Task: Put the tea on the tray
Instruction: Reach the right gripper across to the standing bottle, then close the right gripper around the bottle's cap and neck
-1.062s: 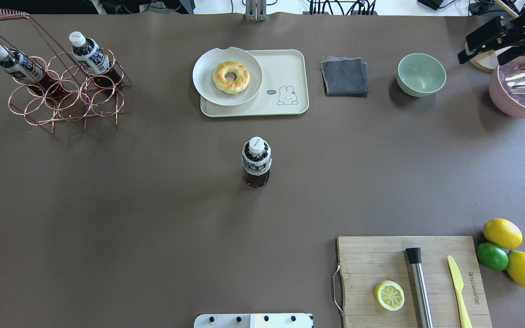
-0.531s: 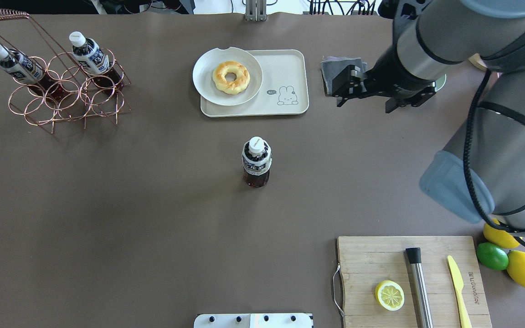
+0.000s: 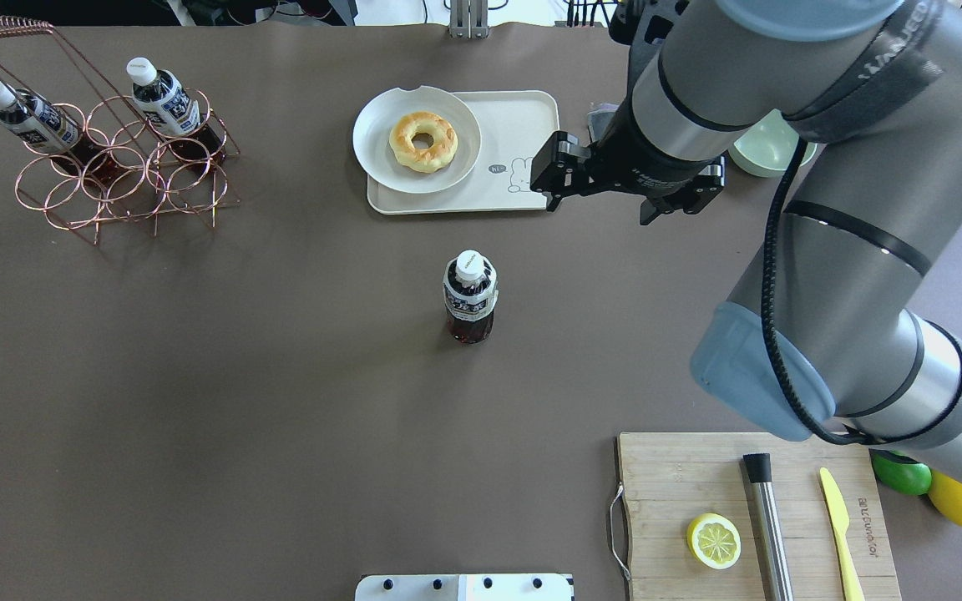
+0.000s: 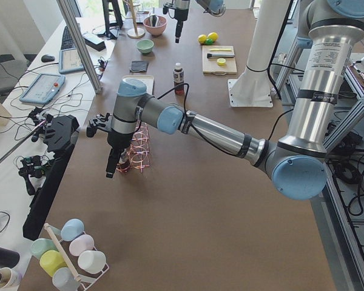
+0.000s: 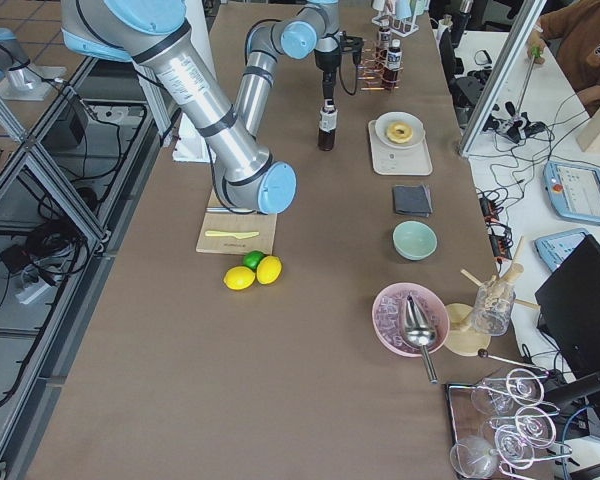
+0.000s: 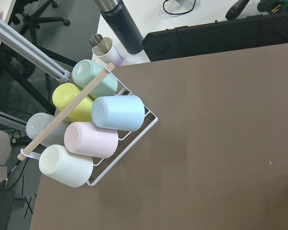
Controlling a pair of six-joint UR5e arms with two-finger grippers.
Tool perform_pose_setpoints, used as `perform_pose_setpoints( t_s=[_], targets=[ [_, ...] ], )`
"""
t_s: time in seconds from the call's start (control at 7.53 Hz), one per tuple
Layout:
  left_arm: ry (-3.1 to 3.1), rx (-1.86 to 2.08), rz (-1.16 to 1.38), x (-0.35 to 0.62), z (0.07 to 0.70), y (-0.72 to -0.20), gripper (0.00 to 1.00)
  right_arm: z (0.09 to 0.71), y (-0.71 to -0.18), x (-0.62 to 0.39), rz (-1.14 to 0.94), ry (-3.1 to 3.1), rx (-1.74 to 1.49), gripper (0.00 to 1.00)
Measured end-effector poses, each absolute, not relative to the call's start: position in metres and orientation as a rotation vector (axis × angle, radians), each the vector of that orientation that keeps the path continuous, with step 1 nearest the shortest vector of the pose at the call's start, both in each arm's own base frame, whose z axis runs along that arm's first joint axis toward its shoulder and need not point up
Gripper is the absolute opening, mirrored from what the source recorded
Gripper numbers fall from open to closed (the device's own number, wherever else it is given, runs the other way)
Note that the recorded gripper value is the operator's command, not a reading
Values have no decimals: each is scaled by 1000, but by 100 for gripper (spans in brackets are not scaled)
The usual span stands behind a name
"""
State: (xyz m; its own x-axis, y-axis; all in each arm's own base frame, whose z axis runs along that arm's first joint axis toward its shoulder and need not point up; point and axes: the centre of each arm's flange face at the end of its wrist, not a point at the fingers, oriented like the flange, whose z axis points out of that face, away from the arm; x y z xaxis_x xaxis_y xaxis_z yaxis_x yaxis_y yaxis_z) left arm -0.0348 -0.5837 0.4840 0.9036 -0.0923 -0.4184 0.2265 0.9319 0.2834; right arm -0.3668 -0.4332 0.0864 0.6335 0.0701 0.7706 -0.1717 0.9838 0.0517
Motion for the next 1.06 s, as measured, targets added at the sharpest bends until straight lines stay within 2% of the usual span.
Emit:
perform_pose_setpoints(
  t_s=[0.53, 1.06],
  targets=[
    [465, 300, -209, -59, 499, -579, 98, 36, -438, -431, 102, -847, 141, 98],
    [580, 211, -229, -76, 537, -556, 98, 27, -450, -485, 99, -797, 173, 98]
  ],
)
